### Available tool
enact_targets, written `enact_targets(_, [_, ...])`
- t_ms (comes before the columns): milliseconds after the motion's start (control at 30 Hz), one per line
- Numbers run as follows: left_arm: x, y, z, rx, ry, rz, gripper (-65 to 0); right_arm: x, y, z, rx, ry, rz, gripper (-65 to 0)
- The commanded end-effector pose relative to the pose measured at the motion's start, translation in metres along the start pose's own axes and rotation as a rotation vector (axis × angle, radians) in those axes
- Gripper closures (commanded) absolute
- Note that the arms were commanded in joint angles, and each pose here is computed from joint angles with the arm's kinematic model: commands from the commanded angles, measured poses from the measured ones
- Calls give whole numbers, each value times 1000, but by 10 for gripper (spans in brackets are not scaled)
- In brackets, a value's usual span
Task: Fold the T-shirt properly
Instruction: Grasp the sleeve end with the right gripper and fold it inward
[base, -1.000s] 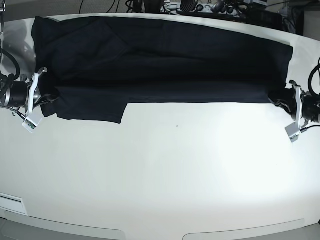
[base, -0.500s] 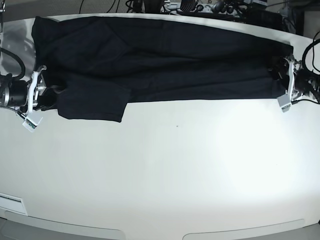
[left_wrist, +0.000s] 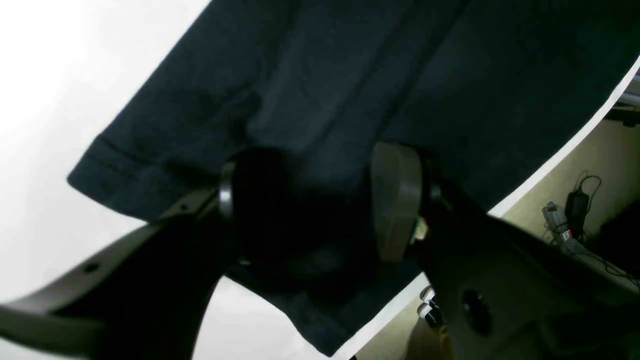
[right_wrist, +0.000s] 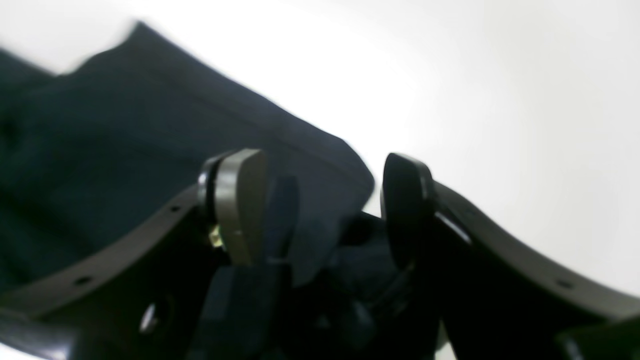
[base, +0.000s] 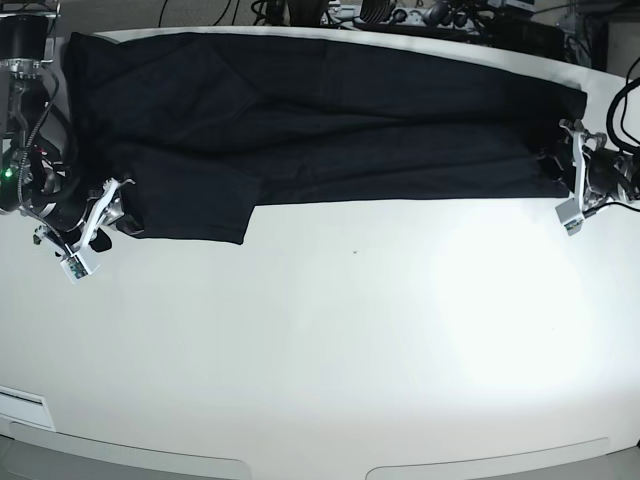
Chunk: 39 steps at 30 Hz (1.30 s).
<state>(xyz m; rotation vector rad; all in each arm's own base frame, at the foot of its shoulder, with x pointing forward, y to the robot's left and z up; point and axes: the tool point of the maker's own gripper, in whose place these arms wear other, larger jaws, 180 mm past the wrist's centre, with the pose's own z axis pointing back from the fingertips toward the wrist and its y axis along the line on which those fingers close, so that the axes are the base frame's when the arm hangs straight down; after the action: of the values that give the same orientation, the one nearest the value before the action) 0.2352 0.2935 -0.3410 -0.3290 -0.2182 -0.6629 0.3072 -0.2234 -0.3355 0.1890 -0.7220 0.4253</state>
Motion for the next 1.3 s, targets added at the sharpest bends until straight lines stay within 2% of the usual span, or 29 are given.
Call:
enact_targets(0, [6, 7, 14, 25, -18, -15, -352, 15, -8, 4, -18, -56, -2, -390])
enact_targets(100, [6, 7, 14, 25, -19, -15, -352, 6, -8, -6, -19, -56, -61, -390])
enact_targets(233, [7, 7, 14, 24, -20, -15, -352, -10, -21, -17, -77, -30, -109, -390])
enact_targets(333, [7, 7, 14, 24, -20, -15, -352, -20, -24, -23, -74, -22, -146, -390])
enact_targets(433, [7, 7, 14, 24, -21, -15, -352, -27, -22, -27, -50, -13, -159, -390])
enact_targets(533, [8, 6, 14, 18, -27, -13, -352, -23, -11, -28, 19, -40, -167, -384])
enact_targets(567, [8, 5, 14, 15, -29, -12, -352, -21, -9, -28, 32, -50, -166, -349])
enact_targets(700, [10, 4, 14, 9, -37, -9, -352, -12, -9, -27, 46, -79, -158, -48])
enact_targets(733, [10, 4, 14, 9, -38, -9, -352, -9, -9, -27, 45, -85, -155, 0])
enact_targets(833, [10, 4, 14, 9, -38, -9, -352, 6, -11, -25, 49, -118, -143, 0])
enact_targets(900, [10, 4, 14, 9, -38, -9, -352, 18, -3, -22, 104, -161, -119, 0])
enact_targets(967, [10, 4, 14, 9, -38, -9, -352, 32, 15, -14, 201, -214, -76, 0])
enact_targets(1033, [10, 4, 14, 9, -39, -9, -352, 40, 30, -7, 271, -227, -87, 0])
enact_targets(1267, [11, 3, 14, 6, -42, -8, -352, 26, 99, 26, 546, -80, -17, 0])
